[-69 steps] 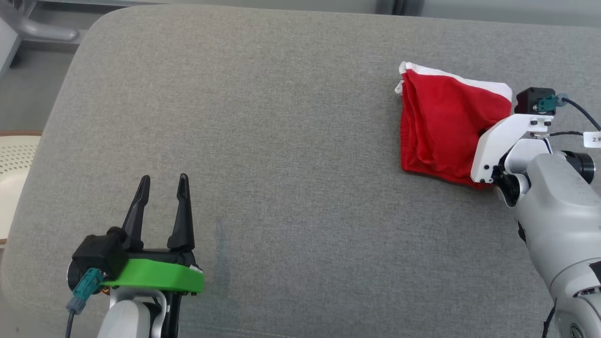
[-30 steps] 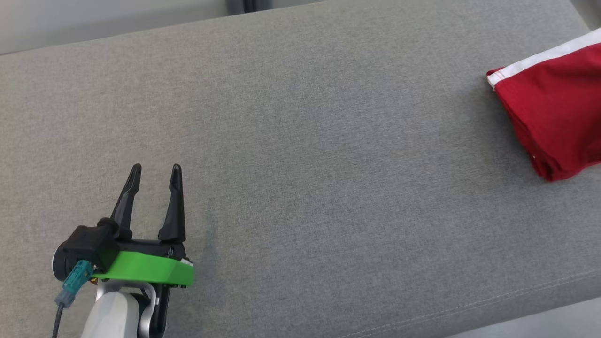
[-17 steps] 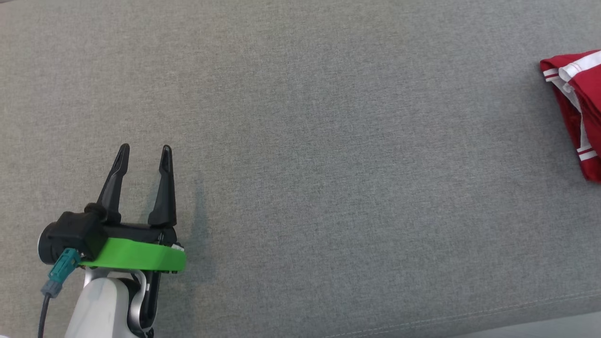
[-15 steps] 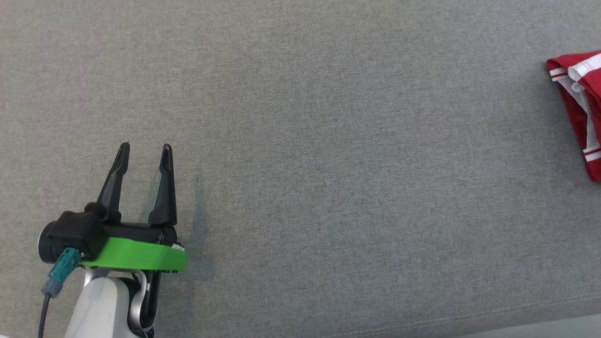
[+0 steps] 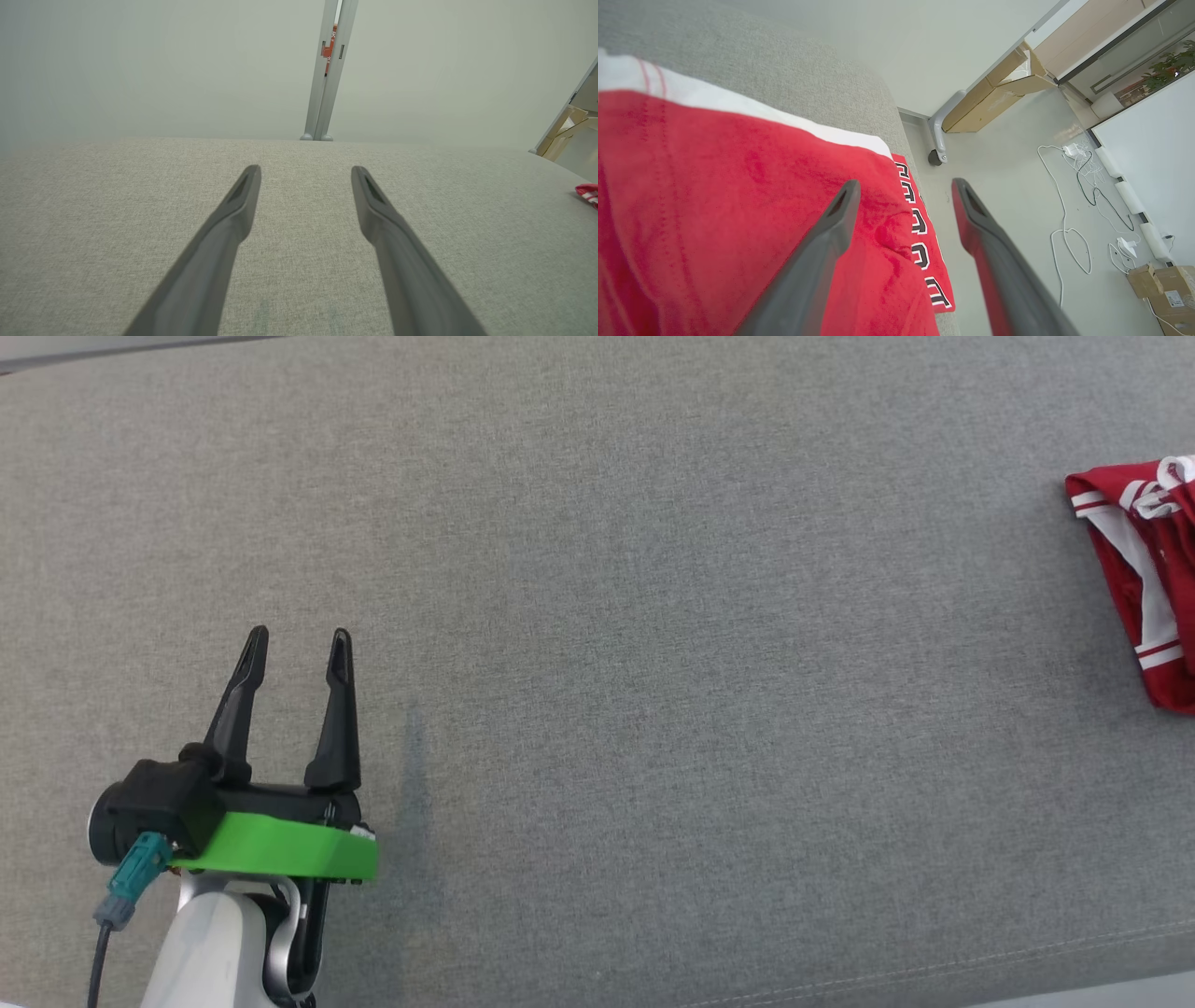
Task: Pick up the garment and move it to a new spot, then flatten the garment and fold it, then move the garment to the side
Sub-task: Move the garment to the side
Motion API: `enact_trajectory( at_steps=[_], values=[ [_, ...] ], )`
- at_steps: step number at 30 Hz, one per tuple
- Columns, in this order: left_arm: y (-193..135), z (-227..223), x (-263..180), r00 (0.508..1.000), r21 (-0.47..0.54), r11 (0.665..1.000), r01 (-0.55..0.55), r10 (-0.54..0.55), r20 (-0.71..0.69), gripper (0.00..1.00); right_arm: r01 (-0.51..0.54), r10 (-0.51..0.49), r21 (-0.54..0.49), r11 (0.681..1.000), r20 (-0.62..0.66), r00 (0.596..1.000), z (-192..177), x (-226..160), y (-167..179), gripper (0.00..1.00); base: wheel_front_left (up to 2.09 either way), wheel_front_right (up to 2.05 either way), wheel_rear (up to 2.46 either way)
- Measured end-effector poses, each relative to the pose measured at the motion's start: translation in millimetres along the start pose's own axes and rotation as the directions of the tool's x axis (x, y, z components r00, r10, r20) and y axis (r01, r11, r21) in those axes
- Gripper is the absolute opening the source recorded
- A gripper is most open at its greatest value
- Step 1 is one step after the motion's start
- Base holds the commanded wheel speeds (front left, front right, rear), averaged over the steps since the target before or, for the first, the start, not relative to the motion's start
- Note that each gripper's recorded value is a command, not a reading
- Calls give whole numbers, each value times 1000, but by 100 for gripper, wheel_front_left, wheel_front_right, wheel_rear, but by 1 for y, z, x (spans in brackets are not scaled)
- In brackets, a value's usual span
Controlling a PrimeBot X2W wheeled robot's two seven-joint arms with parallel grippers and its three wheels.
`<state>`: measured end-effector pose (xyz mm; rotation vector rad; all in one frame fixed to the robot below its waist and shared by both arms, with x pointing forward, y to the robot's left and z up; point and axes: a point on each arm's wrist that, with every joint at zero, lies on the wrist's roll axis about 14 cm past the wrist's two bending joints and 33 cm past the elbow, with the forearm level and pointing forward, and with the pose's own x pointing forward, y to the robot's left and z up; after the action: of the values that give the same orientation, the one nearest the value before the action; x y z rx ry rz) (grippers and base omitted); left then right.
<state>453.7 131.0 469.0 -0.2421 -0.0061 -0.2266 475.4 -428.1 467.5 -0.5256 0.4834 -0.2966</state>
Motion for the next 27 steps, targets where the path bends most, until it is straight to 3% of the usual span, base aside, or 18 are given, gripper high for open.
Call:
enact_trajectory(
  at_steps=[6, 14, 27],
  values=[
    [-1, 12, -14, 999, -11, 1000, -22, 22, 24, 100, -60, 30, 124, 990, 228, 973, 44, -24, 30, 100, 0, 0, 0],
    [9, 33, -41, 994, -16, 996, -83, 84, 70, 100, -195, 74, 228, 954, 453, 889, 90, -81, 70, 100, 0, 0, 0],
    [22, 48, -76, 982, -22, 988, -156, 157, 105, 100, -379, 161, 288, 879, 571, 805, 107, -149, 123, 100, 0, 0, 0]
  ],
)
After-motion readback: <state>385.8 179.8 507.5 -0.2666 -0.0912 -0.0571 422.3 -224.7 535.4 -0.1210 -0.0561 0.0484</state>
